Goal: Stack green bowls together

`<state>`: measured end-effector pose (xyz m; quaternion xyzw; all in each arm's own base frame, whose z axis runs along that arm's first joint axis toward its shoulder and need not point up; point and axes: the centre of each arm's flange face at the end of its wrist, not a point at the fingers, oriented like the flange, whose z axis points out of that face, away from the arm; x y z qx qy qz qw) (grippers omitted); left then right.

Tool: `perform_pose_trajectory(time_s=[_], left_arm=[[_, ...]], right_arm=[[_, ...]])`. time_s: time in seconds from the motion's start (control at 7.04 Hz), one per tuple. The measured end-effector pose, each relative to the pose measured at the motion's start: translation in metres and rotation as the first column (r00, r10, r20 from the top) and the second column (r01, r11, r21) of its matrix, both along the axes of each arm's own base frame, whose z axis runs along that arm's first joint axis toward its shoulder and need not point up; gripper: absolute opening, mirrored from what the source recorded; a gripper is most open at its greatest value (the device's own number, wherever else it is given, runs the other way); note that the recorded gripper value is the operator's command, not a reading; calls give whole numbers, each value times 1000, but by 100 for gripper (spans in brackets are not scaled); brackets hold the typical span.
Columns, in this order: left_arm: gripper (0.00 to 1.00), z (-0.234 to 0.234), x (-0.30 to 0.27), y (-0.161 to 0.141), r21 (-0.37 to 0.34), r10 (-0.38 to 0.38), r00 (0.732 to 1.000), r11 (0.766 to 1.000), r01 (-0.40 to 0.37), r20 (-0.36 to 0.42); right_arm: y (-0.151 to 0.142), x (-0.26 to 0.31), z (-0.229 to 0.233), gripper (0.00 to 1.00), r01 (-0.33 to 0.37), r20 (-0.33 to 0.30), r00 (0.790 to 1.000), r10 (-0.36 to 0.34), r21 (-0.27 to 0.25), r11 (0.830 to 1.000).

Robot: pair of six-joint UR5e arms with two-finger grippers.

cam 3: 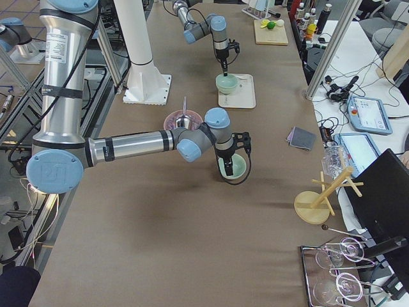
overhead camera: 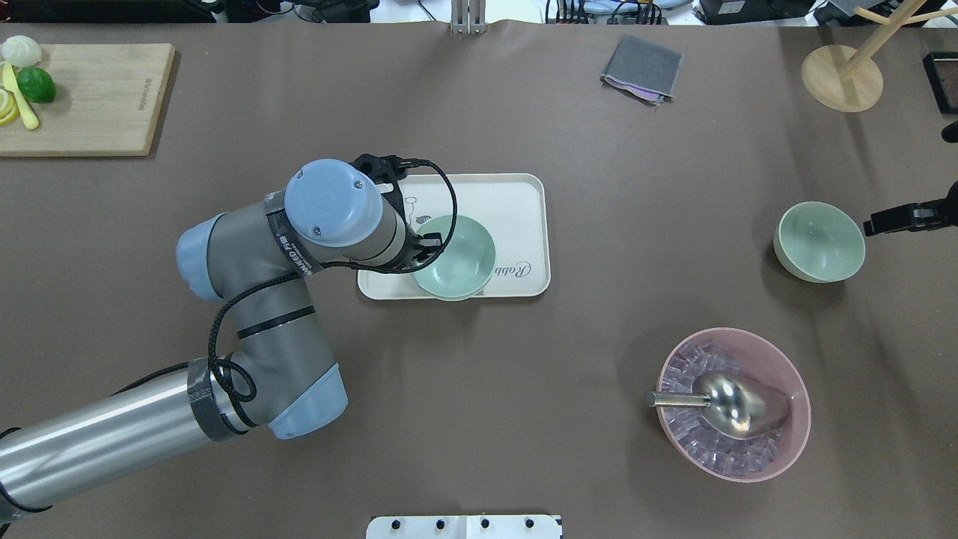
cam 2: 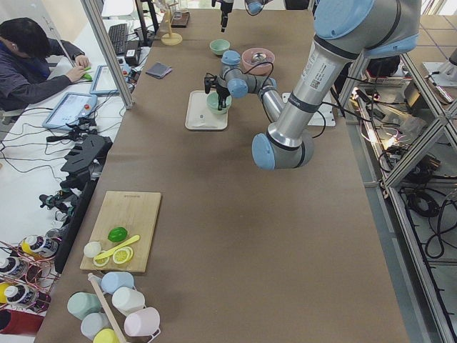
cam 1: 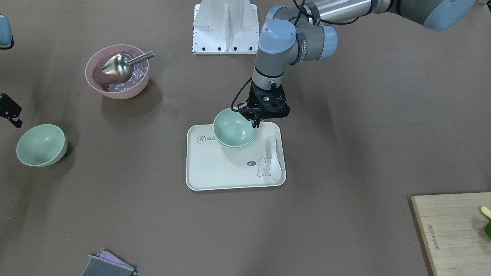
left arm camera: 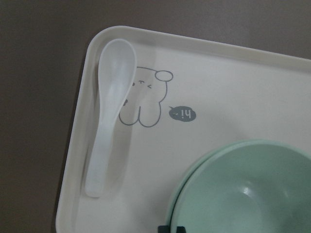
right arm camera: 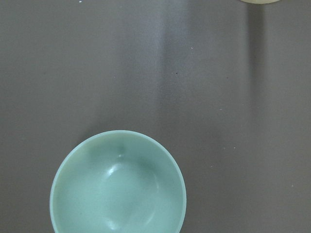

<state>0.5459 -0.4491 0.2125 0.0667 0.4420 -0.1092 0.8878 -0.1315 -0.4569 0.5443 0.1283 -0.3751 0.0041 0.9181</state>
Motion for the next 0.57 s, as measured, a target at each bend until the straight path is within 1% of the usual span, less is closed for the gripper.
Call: perform_pose_trajectory(time_s=[0.57], left_arm=[[0, -2, 0, -1, 15, 0, 1000, 1000, 1, -20]], right_arm=[[0, -1, 1, 100, 1, -1, 1000, -1, -1, 1000]])
